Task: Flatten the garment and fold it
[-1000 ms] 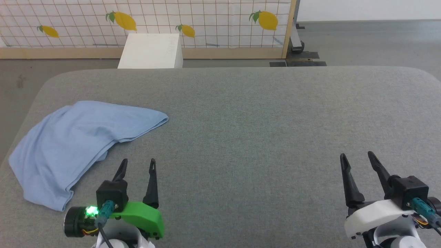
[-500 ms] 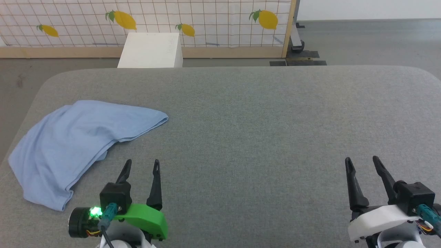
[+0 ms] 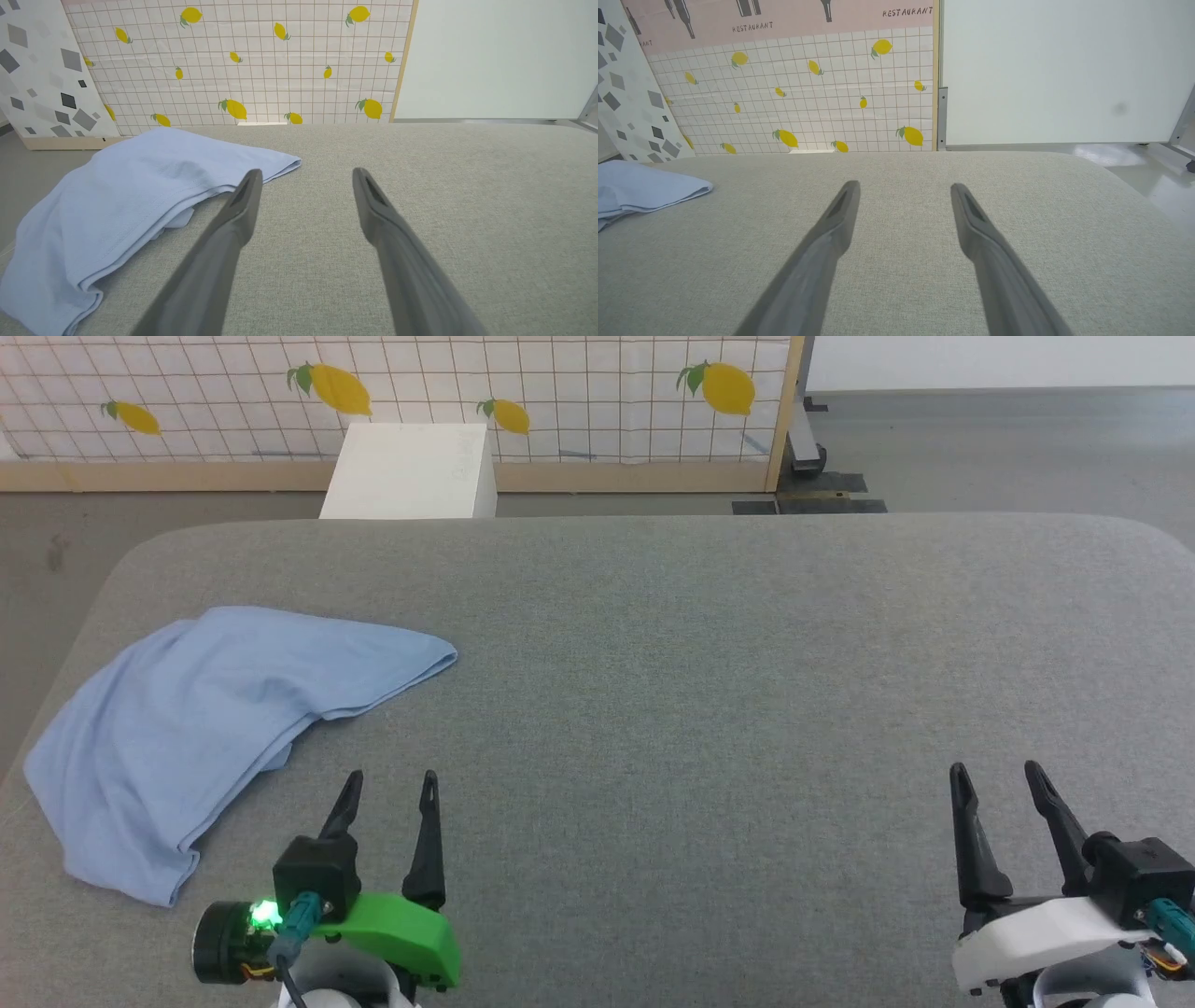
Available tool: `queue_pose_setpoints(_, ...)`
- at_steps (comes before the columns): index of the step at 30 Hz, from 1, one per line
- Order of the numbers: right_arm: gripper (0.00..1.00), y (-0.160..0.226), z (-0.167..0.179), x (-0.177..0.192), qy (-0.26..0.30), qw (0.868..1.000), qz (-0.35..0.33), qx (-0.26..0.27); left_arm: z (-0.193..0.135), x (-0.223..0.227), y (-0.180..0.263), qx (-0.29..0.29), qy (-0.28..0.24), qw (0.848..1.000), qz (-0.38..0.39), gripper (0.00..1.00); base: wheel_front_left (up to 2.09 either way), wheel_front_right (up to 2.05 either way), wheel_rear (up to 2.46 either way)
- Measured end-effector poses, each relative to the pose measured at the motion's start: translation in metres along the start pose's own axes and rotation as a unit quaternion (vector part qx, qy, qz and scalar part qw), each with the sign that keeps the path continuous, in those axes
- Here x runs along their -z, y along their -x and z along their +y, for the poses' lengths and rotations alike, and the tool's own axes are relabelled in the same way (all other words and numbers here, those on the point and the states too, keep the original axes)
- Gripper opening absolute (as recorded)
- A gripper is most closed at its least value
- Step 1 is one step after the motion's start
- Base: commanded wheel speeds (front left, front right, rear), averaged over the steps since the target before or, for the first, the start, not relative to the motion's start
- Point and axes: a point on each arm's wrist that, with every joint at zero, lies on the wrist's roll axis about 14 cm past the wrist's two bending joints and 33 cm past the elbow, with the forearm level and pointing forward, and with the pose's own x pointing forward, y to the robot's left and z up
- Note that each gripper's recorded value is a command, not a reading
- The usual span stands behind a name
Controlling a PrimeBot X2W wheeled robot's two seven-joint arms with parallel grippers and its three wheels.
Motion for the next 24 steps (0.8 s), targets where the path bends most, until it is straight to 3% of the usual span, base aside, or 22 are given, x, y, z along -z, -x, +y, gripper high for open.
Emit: queue_pose_setpoints(24,1.00,0.0087,-0.0049,0.0060,-0.009,1.000,-0.005,0.008,-0.0061,0.0026,0.0037,0.008,0.008,1.000,-0.010,1.00,0.00,0.00,0.00)
